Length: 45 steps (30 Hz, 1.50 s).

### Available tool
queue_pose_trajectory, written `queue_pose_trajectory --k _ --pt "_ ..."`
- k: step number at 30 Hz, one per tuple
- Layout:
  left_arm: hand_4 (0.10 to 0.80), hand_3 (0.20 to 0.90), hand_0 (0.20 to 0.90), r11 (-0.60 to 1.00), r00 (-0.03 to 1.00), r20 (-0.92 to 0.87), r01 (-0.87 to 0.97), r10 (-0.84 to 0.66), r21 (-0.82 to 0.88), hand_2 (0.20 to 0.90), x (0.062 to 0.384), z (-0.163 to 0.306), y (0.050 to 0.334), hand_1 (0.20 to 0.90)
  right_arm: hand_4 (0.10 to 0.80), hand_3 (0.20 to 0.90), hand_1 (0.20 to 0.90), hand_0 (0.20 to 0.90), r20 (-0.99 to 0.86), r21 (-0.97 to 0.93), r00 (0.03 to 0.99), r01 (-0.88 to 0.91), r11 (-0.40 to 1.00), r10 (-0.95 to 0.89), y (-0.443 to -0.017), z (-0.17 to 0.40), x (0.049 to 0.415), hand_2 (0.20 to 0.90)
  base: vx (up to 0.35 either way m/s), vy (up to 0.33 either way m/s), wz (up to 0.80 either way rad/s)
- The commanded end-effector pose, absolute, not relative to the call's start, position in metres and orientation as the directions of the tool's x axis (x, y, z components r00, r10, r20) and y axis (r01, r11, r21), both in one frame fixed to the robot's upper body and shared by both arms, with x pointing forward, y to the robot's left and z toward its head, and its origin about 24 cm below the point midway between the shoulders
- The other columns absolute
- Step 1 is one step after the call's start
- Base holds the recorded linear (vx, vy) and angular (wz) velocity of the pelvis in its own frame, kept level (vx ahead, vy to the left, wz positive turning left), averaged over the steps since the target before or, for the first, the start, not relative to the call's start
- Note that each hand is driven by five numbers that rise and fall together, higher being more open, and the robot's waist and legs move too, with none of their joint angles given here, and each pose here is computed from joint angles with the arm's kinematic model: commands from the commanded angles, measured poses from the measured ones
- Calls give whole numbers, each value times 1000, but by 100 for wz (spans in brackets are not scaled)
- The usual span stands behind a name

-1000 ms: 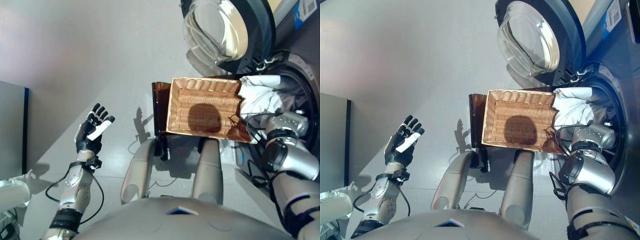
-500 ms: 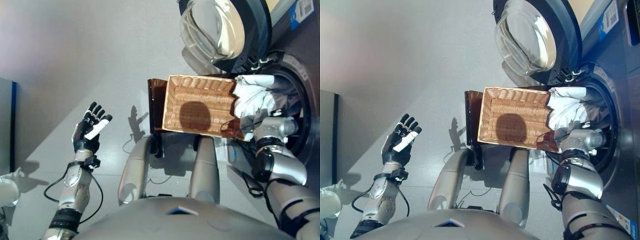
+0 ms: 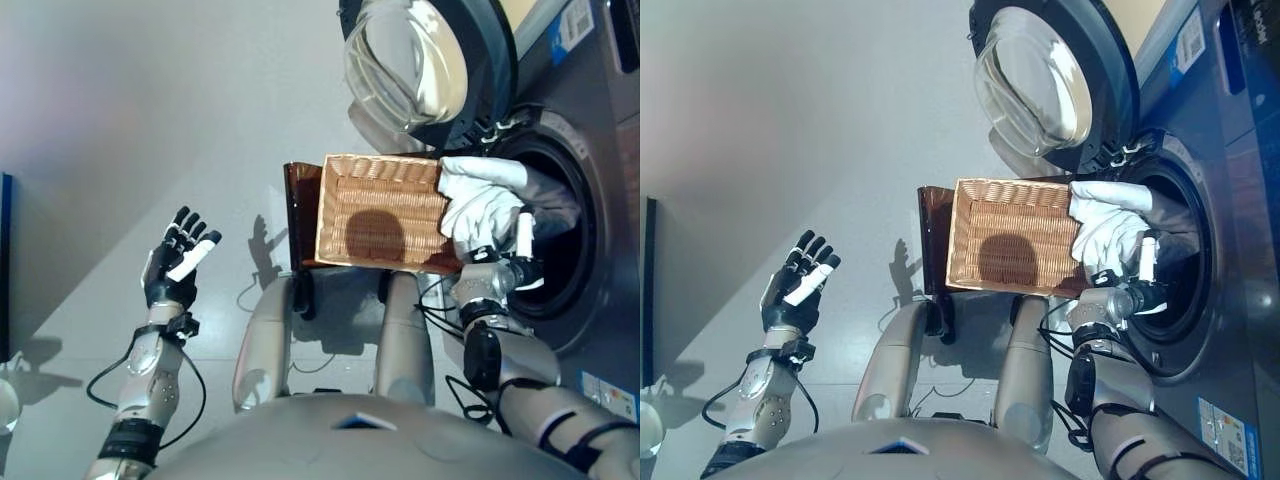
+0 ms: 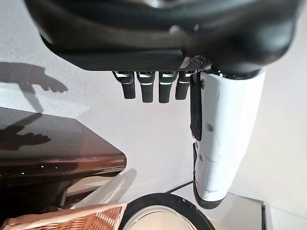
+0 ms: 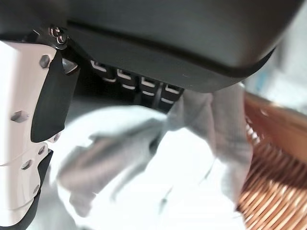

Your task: Pick up the clothes and place them into the washing machine

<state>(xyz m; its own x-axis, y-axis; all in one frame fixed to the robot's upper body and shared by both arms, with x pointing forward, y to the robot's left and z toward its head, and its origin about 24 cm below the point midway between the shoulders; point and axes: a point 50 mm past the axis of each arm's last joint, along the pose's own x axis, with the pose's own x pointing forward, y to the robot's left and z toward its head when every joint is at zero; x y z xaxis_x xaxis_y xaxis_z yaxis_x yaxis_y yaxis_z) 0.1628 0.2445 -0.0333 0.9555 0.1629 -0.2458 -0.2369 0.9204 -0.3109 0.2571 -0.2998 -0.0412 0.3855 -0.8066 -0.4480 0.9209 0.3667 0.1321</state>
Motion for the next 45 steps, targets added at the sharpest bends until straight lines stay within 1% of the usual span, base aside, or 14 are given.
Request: queue_pose_trajectory --k 1,3,4,5,6,9,14,15,17,21,28,33,39,45 --pt "800 900 900 947 975 -8 -219 223 -234 900 173 10 272 900 800 900 900 900 -276 -74 398 899 432 -875 -337 -9 265 900 0 0 0" --pt "800 900 900 952 977 -9 -208 212 -225 900 173 10 272 900 800 900 900 900 -217 -209 452 844 494 -865 -343 1 272 900 0 0 0" --pt "800 900 900 951 977 -8 -209 213 -226 900 173 10 272 900 800 900 900 900 -216 -210 453 844 494 -865 -343 1 273 900 0 0 0" --pt "800 900 900 953 978 -7 -206 210 -220 900 174 11 272 900 800 900 900 900 -184 -262 466 825 500 -865 -346 7 275 900 0 0 0" --pt "800 900 900 955 979 -7 -200 204 -217 900 175 11 272 900 800 900 900 900 -135 -366 513 769 524 -848 -350 15 281 900 0 0 0" --pt "800 900 900 957 980 -8 -194 197 -217 900 175 12 272 900 800 900 900 900 -91 -511 574 674 533 -814 -354 26 289 900 0 0 0" --pt "800 900 900 956 981 -23 -194 194 -218 900 173 10 273 900 800 900 900 900 -120 -598 655 552 581 -746 -341 24 300 900 0 0 0" --pt "800 900 900 956 981 -23 -194 194 -218 900 173 10 273 900 800 900 900 900 -120 -598 655 552 581 -746 -341 24 300 900 0 0 0" --pt "800 900 900 957 981 -26 -193 192 -218 900 173 10 272 900 800 900 900 900 -166 -640 671 485 596 -723 -333 17 302 900 0 0 0" --pt "800 900 900 957 981 -24 -192 192 -217 900 175 11 273 900 800 900 900 900 -233 -622 649 472 624 -724 -327 8 301 900 0 0 0" --pt "800 900 900 961 982 1 -186 190 -205 900 178 16 274 900 800 900 900 900 -291 -580 621 491 650 -728 -325 2 298 900 -2 -5 4" --pt "800 900 900 963 984 27 -167 177 -209 900 181 22 272 900 800 900 900 900 -279 -617 604 483 622 -746 -335 11 298 900 -8 3 0" --pt "800 900 900 970 988 57 -126 140 -209 900 183 29 268 900 800 900 900 900 -231 -672 569 493 552 -789 -355 32 299 900 -7 3 0" --pt "800 900 900 968 988 68 -119 137 -220 900 183 32 267 900 800 900 900 900 -233 -685 579 473 554 -782 -355 32 300 900 0 0 0"
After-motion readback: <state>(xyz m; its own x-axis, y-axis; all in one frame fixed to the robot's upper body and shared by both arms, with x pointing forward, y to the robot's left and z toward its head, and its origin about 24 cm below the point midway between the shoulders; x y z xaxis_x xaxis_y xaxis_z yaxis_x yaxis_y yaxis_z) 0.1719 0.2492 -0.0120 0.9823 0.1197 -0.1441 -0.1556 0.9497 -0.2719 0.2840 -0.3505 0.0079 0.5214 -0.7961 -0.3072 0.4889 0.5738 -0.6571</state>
